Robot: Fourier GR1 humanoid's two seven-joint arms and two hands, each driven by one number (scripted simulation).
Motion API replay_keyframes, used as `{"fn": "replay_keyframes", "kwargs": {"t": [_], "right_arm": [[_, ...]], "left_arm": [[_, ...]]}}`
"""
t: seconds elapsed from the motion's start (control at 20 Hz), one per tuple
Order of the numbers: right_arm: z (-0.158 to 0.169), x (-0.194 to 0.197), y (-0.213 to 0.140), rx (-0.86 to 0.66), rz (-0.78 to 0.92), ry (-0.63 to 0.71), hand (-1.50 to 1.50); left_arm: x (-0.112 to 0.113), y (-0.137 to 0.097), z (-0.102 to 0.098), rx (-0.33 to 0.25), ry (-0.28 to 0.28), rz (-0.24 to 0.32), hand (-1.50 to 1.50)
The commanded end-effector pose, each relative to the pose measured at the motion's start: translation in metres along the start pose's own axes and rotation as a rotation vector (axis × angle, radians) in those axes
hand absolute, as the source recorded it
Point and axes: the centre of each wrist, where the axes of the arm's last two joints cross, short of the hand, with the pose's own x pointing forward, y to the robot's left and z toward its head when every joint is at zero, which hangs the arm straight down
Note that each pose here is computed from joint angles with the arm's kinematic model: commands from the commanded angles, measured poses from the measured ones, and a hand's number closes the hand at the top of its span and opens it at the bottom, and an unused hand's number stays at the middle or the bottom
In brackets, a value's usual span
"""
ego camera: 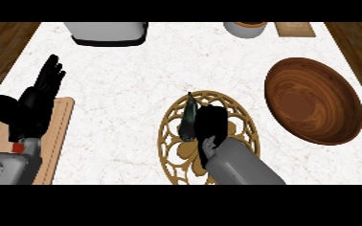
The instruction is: Pick the croissant from the placemat and place it in the bowl
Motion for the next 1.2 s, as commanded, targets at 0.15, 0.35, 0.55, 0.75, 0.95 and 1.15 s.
{"fn": "replay_keyframes", "kwargs": {"t": [0.15,0.35,0.55,0.75,0.95,1.15], "right_arm": [[-0.022,0.007,0.014,-0.01,0.014,0.082,1.5],[-0.036,-0.018,-0.02,-0.074,-0.306,0.013,1.5],[-0.042,-0.026,-0.04,-0.159,-0.464,0.02,1.5],[-0.031,-0.041,-0.057,-0.279,-0.461,0.014,1.5],[0.017,-0.019,-0.071,-0.441,-0.466,0.074,1.5],[0.039,-0.03,-0.107,-0.71,-0.496,0.151,1.5]], "left_arm": [[-0.001,0.002,-0.001,0.007,-0.005,-0.015,0.0],[0.003,0.005,-0.008,0.002,-0.007,0.0,0.0],[-0.006,0.001,0.003,-0.012,-0.013,0.0,0.0],[-0.01,0.006,0.0,-0.001,0.008,0.007,0.0],[-0.001,0.017,-0.001,0.028,0.008,-0.005,0.0],[-0.011,0.015,0.004,0.014,0.011,-0.008,0.0]]}}
